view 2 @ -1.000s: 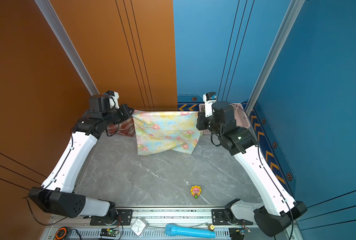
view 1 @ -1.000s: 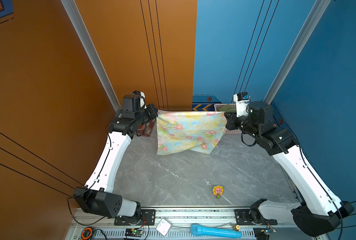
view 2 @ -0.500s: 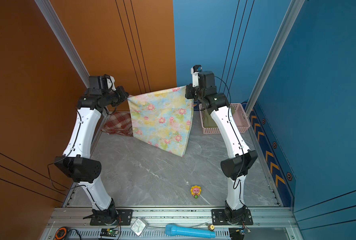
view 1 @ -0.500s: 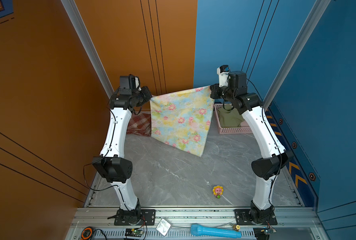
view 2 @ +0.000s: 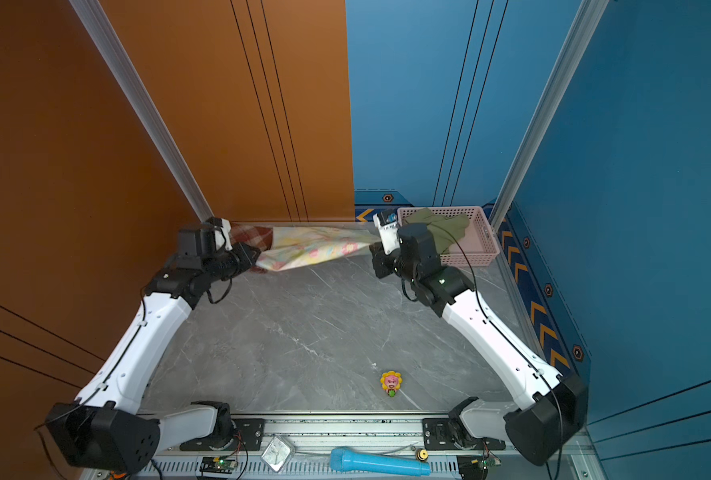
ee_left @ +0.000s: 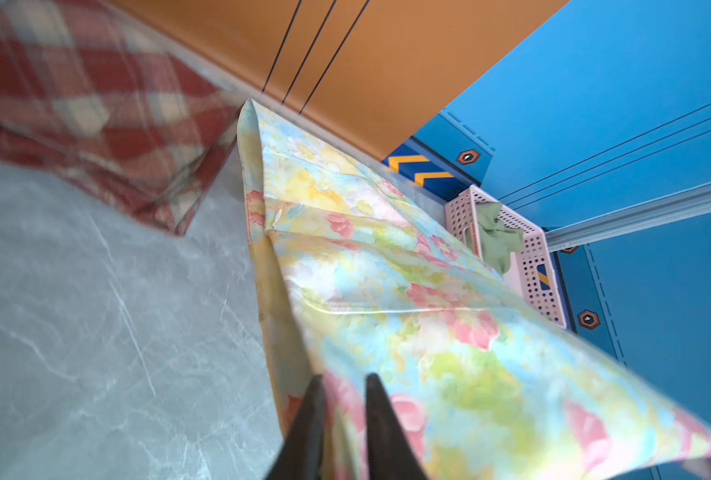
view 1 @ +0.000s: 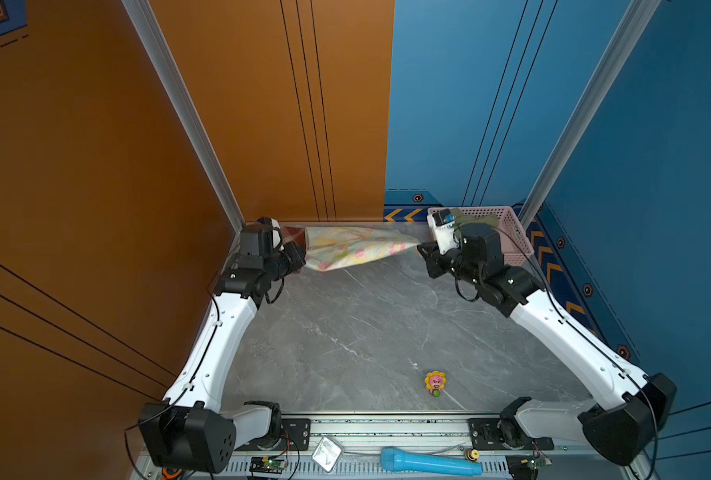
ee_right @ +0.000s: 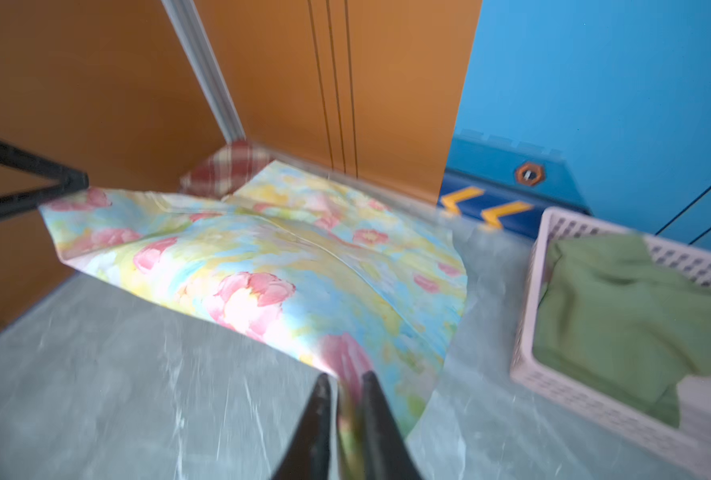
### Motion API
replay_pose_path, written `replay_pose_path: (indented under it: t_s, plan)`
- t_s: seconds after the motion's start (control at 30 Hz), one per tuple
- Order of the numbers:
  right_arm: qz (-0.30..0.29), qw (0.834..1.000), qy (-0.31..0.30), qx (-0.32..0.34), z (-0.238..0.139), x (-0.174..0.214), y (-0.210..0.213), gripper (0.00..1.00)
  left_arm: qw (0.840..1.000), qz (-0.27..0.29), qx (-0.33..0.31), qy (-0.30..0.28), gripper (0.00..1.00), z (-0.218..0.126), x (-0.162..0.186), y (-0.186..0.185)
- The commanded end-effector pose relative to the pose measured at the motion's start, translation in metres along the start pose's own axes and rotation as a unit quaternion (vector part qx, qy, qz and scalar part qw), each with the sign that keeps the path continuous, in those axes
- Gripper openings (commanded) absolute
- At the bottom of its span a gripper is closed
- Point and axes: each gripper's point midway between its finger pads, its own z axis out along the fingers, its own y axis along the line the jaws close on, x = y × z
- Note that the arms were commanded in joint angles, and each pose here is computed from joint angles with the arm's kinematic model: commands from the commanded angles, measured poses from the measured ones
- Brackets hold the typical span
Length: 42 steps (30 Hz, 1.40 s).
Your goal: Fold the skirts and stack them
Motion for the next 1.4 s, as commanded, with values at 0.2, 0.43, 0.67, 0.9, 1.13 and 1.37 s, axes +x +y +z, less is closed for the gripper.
replay_pose_path:
  t_s: [0.2,0.43,0.67,0.9,1.13,1.37]
  plan:
    - [0.043,0.998,0.037,0.013,-0.027,0.099,0.007,0.75,0.992,-0.032,-0.122,0.012,0.80,-0.006,0.073,0.088]
    - [0.107,0.984,0.139,0.003,0.020,0.123,0.013,0.64,0.986,-0.014,-0.143,0.090,0.79,0.025,0.093,0.083]
    - [0.141,0.959,0.245,0.007,0.068,0.175,0.027,0.51,0.973,0.028,-0.151,0.171,0.77,0.053,0.130,0.078]
    - [0.123,0.946,0.295,0.047,0.071,0.212,0.020,0.48,0.957,0.054,-0.172,0.228,0.74,0.067,0.165,0.091]
    - [0.106,0.943,0.311,0.042,0.069,0.225,0.033,0.46,0.944,0.063,-0.184,0.265,0.67,0.074,0.189,0.100]
    - [0.108,0.928,0.353,0.047,0.077,0.254,0.036,0.42,0.935,0.066,-0.197,0.286,0.63,0.075,0.206,0.109]
